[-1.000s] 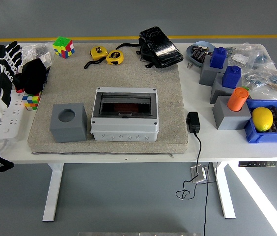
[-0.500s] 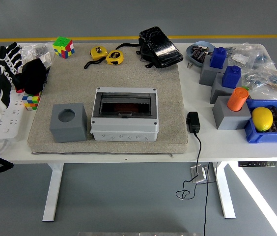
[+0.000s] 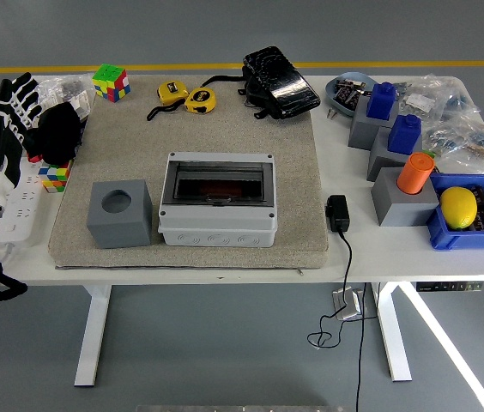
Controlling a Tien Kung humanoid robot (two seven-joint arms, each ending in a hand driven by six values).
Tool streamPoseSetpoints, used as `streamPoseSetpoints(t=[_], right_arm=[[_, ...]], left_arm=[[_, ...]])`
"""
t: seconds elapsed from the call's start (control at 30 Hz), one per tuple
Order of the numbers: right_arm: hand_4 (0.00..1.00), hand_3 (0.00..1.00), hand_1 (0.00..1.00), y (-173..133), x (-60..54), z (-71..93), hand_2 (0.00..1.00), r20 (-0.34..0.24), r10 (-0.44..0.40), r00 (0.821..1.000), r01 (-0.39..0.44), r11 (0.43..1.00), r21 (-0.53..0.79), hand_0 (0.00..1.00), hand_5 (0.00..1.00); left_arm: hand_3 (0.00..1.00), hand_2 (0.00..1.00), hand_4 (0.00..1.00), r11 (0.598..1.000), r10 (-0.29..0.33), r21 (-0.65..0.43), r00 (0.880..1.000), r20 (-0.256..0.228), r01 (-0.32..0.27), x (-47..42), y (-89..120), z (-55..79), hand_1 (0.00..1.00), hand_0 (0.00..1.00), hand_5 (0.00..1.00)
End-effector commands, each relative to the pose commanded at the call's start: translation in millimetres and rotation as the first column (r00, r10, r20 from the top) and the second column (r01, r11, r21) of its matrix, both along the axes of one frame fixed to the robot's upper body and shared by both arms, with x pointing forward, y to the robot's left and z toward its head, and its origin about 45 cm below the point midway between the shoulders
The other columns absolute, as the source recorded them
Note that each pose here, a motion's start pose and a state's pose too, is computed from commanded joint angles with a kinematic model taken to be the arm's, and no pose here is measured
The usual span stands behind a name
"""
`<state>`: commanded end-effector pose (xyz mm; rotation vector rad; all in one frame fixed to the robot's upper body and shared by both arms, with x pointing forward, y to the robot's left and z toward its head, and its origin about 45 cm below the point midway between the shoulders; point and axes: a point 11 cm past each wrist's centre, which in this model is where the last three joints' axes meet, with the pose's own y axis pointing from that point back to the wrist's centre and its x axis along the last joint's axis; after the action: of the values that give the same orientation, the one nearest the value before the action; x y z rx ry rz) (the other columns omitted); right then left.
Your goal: Fetch the battery,place it into the box,close the lid of the box
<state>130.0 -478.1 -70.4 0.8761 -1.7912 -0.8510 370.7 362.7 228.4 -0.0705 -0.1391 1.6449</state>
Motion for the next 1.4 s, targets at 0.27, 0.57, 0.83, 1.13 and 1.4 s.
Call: streamPoseSetpoints(t=[0.27,0.57,0.83,1.13,1.4], right_arm=[[0.998,0.81,0.821,0.9,1.0,-0.1,0.782,0.001,0.001,1.0,-0.001,1.0,0.001,0.848,0.998],[0.998,0.81,0.821,0.2,2.3,0.6,0.782,0.004,-0.001,1.0,0.001,1.0,-0.001,0.848,0.998],[0.998,0.81,0.821,1.2,1.9,0.0,0.782,0.003,-0.001,1.0,0.001,1.0,0.002,0.848,0.998],[0.998,0.81,0.821,1.1,3.0,0.4,0.782,0.006,-0.002,1.0,0.002,1.0,0.001,0.848,0.998],[0.998,0.81,0.821,2.9,3.3,-0.3,0.782,0.007,-0.002,1.0,0.002,1.0,0.005,0.848,0.998]], left_arm=[[0.907,0.92,0.998,1.0,0.001,-0.001,1.0,0.0,-0.001,0.1,-0.9,0.1,0.943,0.908,0.998],[0.904,0.918,0.998,1.0,0.005,-0.006,1.0,0.008,-0.005,0.8,-0.8,2.0,0.94,0.904,0.998],[0.904,0.918,0.998,1.0,0.005,-0.011,1.0,0.007,-0.005,0.4,-1.0,1.1,0.94,0.903,0.998],[0.901,0.917,0.998,1.0,0.003,-0.011,1.0,0.006,-0.003,0.9,-2.6,1.5,0.939,0.903,0.998],[0.9,0.915,0.998,1.0,0.007,-0.012,1.0,0.008,-0.007,0.8,-2.1,2.0,0.936,0.901,0.998]])
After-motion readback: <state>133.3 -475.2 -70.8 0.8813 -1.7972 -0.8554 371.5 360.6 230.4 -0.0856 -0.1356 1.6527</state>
